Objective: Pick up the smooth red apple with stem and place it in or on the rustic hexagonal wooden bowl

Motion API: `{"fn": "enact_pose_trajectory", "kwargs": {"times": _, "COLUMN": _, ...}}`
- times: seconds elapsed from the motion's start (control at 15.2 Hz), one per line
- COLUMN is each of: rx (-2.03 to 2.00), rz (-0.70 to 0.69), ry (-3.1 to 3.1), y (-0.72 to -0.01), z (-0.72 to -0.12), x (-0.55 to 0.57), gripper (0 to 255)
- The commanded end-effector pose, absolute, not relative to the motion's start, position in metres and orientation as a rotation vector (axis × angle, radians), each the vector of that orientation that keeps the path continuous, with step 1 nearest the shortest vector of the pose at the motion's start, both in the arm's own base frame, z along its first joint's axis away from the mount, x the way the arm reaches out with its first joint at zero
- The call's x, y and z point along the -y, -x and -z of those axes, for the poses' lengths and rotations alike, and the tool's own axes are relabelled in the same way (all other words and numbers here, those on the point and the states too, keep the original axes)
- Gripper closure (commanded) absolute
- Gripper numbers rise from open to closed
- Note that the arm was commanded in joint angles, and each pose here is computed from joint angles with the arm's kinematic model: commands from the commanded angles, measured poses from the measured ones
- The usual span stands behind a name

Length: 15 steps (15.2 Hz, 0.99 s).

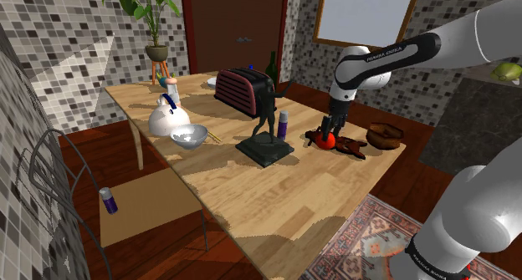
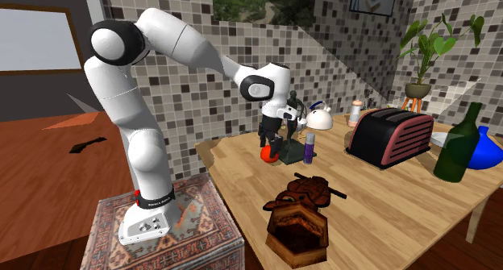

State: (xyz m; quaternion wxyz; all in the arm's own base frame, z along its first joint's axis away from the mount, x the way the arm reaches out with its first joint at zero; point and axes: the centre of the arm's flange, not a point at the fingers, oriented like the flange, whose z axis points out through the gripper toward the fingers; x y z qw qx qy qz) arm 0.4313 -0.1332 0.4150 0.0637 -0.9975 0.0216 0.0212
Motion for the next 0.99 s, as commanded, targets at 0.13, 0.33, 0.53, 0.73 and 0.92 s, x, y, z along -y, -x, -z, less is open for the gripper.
{"fn": "enact_pose_trajectory", "kwargs": {"times": 0.13, "rx": -0.065, "rz": -0.065, "ry": 3.013, "y": -0.430, "z": -0.436, "x": 0.134, "gripper": 255}}
{"fn": "enact_pose_trajectory", "kwargs": {"times": 0.33, "rx": -0.065, "rz": -0.065, "ry": 3.013, "y": -0.430, "z": -0.452, "x": 0.134, "gripper": 255}}
{"fn": "enact_pose_trajectory", "kwargs": {"times": 0.53, "rx": -0.065, "rz": -0.065, "ry": 3.013, "y": -0.430, "z": -0.468, "x": 0.134, "gripper": 255}}
{"fn": "enact_pose_trajectory", "kwargs": {"times": 0.73, "rx": -0.065, "rz": -0.065, "ry": 3.013, "y": -0.430, "z": -0.484, "x": 0.134, "gripper": 255}}
{"fn": "enact_pose_trajectory", "kwargs": {"times": 0.92, "rx": -0.065, "rz": -0.065, "ry": 3.013, "y": -0.430, "z": -0.500, "x": 0.134, "gripper": 255}}
